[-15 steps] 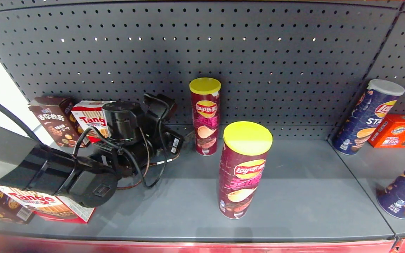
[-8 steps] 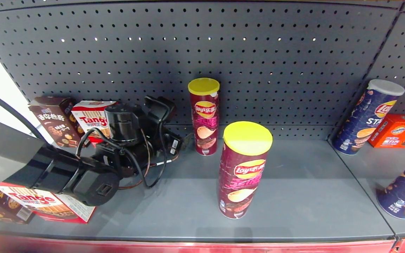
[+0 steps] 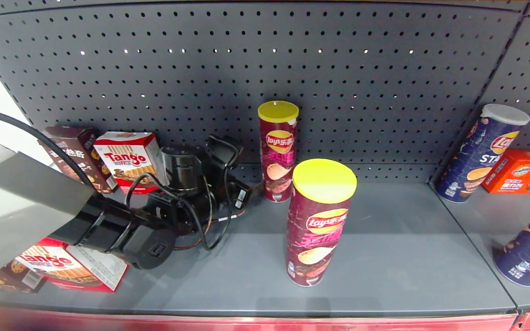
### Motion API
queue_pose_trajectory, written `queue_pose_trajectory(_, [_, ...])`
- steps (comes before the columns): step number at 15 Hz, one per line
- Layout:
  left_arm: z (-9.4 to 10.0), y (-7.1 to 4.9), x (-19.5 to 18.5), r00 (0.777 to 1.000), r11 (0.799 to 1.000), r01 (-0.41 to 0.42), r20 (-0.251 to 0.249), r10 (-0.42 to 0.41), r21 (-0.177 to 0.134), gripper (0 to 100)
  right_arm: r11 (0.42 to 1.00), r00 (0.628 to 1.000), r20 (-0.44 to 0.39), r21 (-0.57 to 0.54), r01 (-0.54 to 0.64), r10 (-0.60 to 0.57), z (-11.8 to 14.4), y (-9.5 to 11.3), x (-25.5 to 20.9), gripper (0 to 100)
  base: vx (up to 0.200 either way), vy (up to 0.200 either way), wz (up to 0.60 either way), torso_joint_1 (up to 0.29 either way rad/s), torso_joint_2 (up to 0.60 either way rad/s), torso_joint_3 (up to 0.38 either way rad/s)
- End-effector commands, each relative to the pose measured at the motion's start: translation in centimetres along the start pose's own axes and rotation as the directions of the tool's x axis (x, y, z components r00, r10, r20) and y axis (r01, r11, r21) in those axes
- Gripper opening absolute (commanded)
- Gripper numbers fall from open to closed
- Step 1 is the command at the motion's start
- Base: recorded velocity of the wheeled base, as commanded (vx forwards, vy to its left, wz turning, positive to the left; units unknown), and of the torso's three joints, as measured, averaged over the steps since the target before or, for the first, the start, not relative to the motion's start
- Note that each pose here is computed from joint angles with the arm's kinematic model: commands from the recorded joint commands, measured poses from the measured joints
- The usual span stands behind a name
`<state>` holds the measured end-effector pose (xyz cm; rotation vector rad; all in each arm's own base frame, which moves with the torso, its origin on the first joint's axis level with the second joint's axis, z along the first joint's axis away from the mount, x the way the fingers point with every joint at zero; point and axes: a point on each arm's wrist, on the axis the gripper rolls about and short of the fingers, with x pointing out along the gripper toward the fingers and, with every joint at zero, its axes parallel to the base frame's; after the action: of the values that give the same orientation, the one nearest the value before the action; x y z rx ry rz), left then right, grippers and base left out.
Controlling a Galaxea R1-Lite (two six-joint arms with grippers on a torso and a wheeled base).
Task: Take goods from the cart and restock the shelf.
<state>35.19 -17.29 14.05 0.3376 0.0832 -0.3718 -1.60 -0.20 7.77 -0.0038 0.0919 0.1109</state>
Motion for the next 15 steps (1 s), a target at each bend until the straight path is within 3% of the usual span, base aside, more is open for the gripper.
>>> queue_pose_trajectory(1, [-0.1,-0.6,0.5,1.000,1.000,0.012,0.002,-0.012,0.002,100,1.000,1.000,-0.002,0.000,-0.001,0.001,0.0,0.0,0.0,100,0.000,0.000,0.00,0.000,0.00,0.000])
queue_pose_trajectory(8, [0.5,-2.0,1.0,0.999,1.000,0.027,0.020,-0.027,0.006,100,1.000,1.000,-0.002,0.000,-0.001,0.001,0.0,0.0,0.0,100,0.000,0.000,0.00,0.000,0.00,0.000])
queue_pose_trajectory(13, [0.8,-1.9,0.7,0.999,1.000,0.022,0.031,-0.022,0.005,100,1.000,1.000,-0.002,0.000,-0.001,0.001,0.0,0.0,0.0,100,0.000,0.000,0.00,0.000,0.00,0.000])
queue_pose_trajectory(15, [2.5,-1.0,-0.7,0.997,1.000,-0.002,0.073,0.002,0.001,100,1.000,1.000,-0.002,0.000,-0.001,0.001,0.0,0.0,0.0,100,0.000,0.000,0.00,0.000,0.00,0.000])
